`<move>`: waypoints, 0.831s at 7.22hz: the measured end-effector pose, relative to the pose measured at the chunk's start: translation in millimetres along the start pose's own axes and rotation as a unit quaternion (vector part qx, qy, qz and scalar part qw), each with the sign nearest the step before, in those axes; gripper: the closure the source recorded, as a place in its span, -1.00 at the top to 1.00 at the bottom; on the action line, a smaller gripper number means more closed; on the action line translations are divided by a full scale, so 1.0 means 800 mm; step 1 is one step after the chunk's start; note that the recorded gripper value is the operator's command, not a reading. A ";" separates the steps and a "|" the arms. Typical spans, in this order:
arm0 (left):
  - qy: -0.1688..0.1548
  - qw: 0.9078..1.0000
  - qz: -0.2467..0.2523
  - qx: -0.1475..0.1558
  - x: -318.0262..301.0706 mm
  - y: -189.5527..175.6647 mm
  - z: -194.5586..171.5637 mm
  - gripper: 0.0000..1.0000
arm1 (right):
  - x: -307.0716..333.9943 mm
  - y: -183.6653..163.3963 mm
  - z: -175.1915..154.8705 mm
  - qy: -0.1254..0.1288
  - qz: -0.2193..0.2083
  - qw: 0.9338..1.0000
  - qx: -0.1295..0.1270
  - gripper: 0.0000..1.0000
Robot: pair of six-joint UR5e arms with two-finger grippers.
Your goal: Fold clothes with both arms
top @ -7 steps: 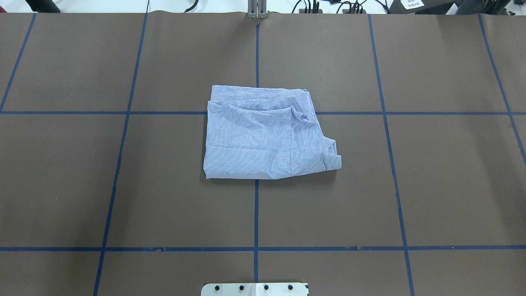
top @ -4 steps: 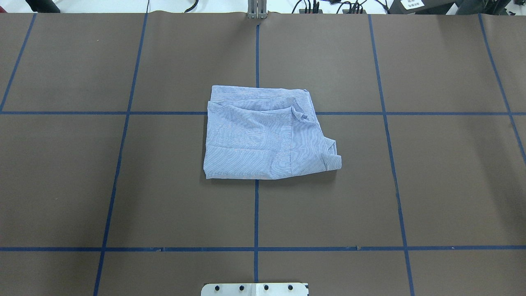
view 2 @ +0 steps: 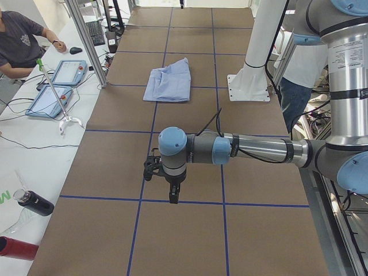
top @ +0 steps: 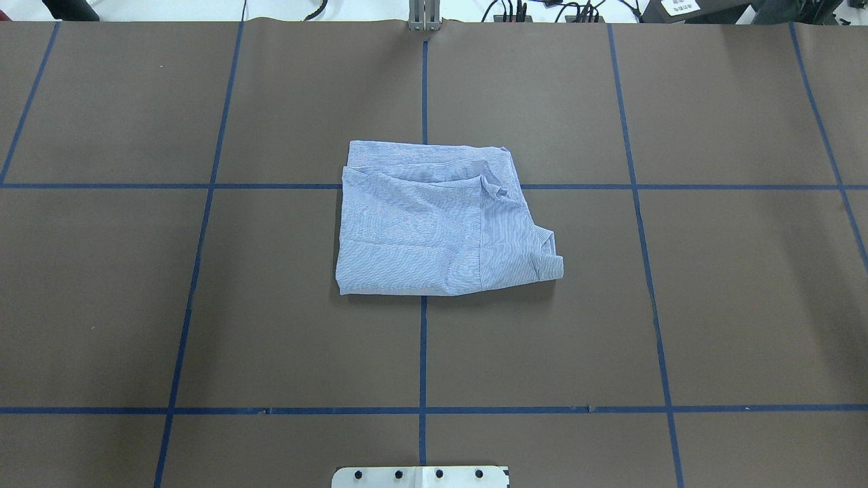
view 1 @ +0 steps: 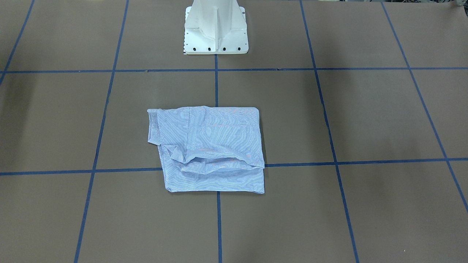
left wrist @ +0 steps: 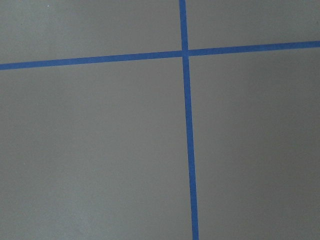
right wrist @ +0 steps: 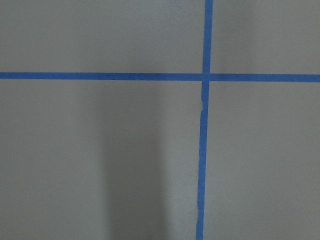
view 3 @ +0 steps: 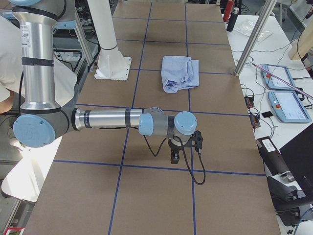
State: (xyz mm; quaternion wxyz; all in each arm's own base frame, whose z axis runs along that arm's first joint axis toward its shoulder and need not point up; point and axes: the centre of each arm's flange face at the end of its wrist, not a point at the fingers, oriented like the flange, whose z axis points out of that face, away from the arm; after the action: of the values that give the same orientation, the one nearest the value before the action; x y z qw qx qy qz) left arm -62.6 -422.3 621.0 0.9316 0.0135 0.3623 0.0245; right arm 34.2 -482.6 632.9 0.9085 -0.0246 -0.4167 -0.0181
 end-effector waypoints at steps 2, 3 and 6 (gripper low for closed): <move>0.001 1.000 -0.001 -0.001 -0.002 0.001 0.002 1.00 | 0.002 0.001 0.000 0.003 0.001 1.000 0.000 1.00; 0.001 1.000 -0.002 -0.001 -0.002 0.001 0.002 1.00 | 0.001 0.001 0.000 0.004 0.000 1.000 0.000 1.00; 0.001 1.000 -0.001 0.001 -0.001 0.001 0.000 1.00 | 0.003 0.000 0.001 0.002 0.003 1.000 -0.001 1.00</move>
State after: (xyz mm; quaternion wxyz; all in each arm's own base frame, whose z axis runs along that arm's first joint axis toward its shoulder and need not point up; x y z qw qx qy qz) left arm -63.0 -421.9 621.6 0.9313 0.0143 0.3631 0.0236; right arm 35.1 -482.9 635.3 0.9096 -0.0272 -0.4144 -0.0155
